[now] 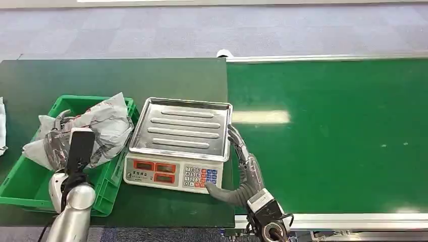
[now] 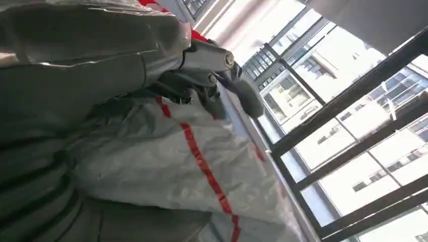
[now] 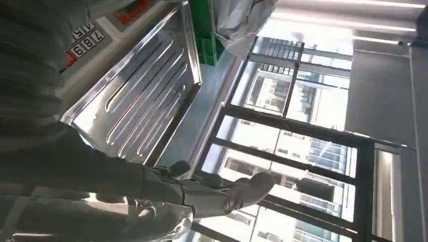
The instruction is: Moved the parcel from conveyor to table for the left to box.
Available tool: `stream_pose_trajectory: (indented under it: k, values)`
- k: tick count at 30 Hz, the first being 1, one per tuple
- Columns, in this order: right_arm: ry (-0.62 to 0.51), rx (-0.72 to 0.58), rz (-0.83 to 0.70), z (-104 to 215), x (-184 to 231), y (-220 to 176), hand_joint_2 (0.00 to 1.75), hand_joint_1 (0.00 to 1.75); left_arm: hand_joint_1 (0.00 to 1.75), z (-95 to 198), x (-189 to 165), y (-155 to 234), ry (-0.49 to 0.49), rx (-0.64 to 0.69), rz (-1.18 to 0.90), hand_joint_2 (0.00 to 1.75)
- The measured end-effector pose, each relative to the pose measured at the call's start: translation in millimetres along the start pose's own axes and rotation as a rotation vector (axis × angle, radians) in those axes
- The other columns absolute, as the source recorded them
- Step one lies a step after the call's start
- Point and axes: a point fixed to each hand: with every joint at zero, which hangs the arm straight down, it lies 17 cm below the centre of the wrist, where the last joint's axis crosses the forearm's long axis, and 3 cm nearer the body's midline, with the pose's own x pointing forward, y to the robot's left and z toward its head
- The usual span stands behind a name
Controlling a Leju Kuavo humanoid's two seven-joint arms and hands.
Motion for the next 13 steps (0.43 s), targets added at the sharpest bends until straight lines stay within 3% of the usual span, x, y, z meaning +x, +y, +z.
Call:
stream_pose_trajectory:
  k: [4,13]
  values:
    - [0.011,-0.001,0.006,1.1,-3.8,-0.9,1.75,0.0,0.0,2.3,6.3,7.7,-0.014,0.036,0.108,1.75]
    - [0.047,-0.002,0.01,5.4,-15.4,-4.1,1.75,0.0,0.0,35.9,56.4,56.6,-0.184,0.162,0.291,1.75]
